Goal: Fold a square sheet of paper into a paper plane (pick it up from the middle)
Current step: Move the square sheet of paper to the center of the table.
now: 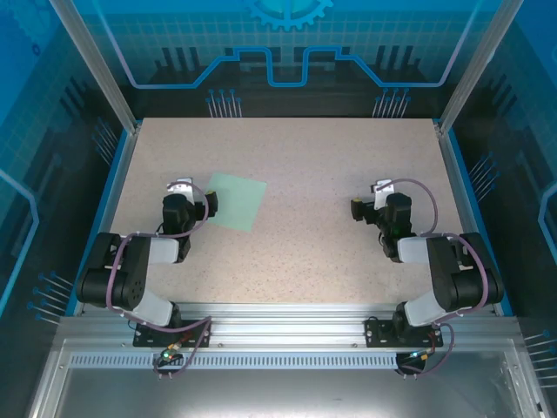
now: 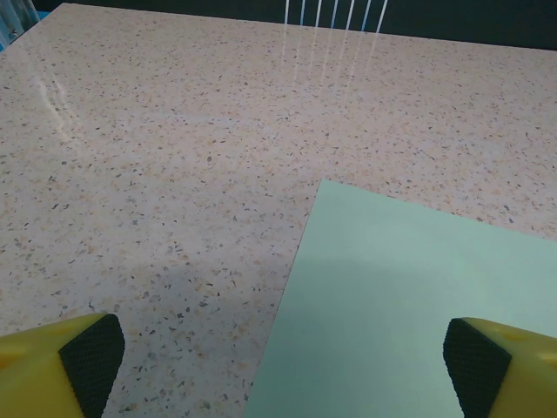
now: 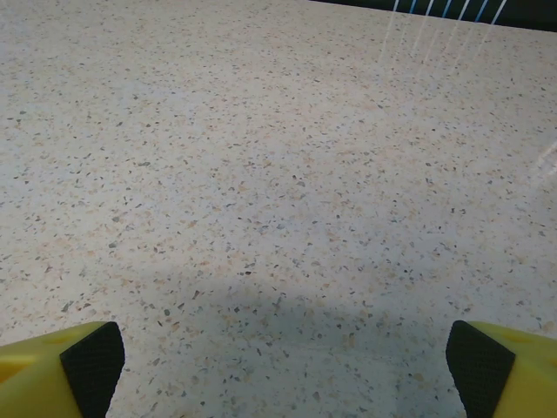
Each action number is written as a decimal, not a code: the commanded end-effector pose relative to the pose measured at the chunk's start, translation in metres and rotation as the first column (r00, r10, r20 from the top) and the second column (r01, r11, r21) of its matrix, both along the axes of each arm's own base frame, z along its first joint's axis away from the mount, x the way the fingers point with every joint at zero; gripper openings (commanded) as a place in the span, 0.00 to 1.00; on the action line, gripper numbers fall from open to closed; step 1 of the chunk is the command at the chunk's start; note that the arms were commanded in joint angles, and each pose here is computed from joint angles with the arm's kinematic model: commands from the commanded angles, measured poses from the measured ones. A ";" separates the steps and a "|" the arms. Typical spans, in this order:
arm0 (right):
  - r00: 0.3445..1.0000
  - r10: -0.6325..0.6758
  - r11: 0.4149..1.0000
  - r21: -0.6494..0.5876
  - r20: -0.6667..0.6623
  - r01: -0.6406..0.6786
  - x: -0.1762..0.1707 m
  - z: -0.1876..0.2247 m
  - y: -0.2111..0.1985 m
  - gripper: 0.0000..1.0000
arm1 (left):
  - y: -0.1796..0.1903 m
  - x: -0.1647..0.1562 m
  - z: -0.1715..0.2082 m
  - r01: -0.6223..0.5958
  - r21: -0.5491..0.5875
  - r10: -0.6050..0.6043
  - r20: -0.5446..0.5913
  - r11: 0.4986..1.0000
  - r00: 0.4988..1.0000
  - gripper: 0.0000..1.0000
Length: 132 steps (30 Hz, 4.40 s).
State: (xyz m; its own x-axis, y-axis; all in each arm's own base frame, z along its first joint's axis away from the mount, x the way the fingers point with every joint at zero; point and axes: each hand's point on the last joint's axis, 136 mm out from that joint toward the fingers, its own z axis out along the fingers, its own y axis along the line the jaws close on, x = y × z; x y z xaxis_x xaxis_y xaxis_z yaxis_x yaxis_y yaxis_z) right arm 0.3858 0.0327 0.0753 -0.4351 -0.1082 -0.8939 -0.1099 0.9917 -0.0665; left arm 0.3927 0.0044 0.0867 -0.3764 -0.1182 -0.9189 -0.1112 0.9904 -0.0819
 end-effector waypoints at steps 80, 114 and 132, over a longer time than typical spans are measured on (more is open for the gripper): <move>0.944 0.094 0.894 0.443 -0.317 0.060 -0.056 0.079 0.037 1.00 | -0.068 0.024 0.064 0.043 -0.563 -0.237 -0.277 0.825 0.931 0.98; 0.808 0.225 0.892 0.449 -0.545 0.055 -0.089 0.012 0.090 1.00 | -0.154 -0.033 -0.092 -0.188 -0.538 -0.314 -0.703 0.821 0.638 0.92; 0.804 0.412 0.792 0.605 -0.428 -0.084 -0.132 0.053 0.127 0.97 | -0.270 -0.088 -0.049 -0.117 -0.683 -0.436 -0.578 0.721 0.690 0.94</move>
State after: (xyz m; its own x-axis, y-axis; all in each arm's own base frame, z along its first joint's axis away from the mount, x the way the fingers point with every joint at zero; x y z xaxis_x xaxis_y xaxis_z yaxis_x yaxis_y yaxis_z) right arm 0.2660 0.1374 0.1291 -0.8287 0.1819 -0.5293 -0.1756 0.8134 0.5545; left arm 0.3268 -0.2736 0.0435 -0.9023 -0.3806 -0.2025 -0.1579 0.7288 -0.6663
